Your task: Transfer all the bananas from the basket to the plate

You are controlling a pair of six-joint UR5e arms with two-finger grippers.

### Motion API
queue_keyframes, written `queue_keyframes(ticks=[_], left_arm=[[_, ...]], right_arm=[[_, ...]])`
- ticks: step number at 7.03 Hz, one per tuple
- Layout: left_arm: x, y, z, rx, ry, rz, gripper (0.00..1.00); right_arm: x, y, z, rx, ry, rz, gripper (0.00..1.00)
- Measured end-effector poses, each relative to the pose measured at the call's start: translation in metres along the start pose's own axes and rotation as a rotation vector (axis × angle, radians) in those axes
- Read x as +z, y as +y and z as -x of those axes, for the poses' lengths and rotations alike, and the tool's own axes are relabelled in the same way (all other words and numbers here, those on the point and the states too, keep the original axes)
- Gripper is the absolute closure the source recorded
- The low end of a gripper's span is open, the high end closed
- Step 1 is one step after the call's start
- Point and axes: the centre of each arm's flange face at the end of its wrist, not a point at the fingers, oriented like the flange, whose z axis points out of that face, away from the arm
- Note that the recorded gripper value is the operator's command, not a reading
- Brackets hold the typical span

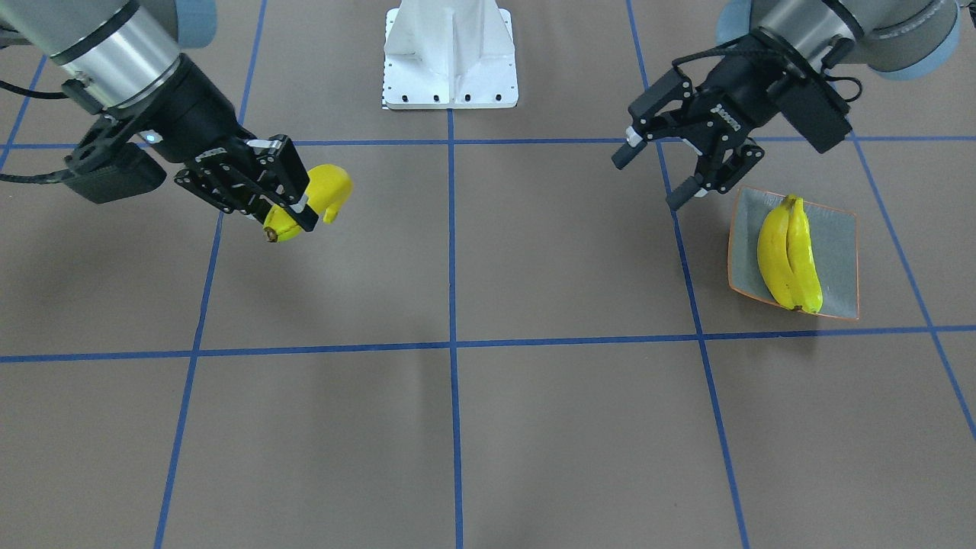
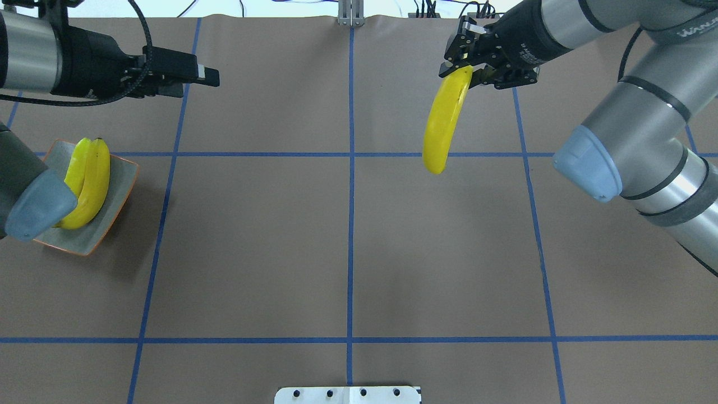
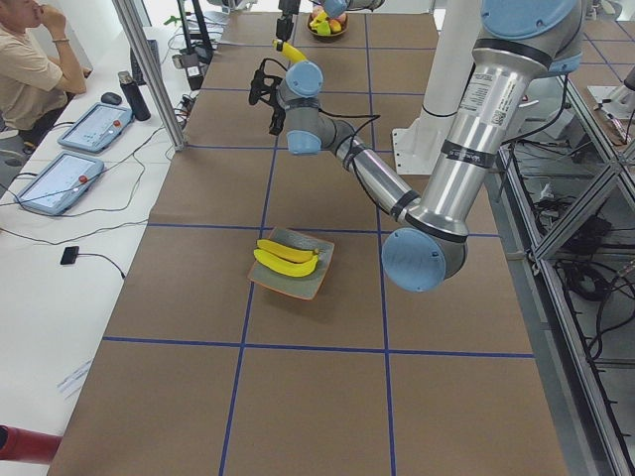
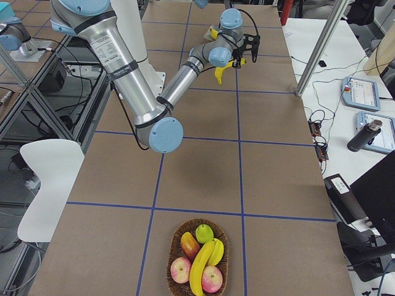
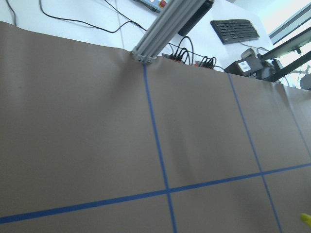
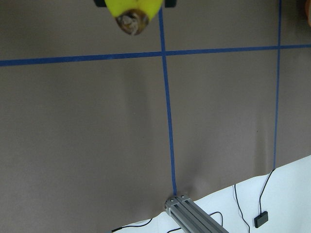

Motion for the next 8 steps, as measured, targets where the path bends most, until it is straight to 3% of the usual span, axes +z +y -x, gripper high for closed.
queue_keyframes(ticks=[2,8], left_arm=[[0.016,0.016,-0.029,0.021,0.067,0.032,0.00],[0.055,0.063,-0.078,0.069,0.180,0.133,0.00]], right_arm=[[0.014,0.025,0.034,0.062,-0.004,-0.003,1.00],[0.024,0.078,0.123,0.124,0.122,0.022,1.00]])
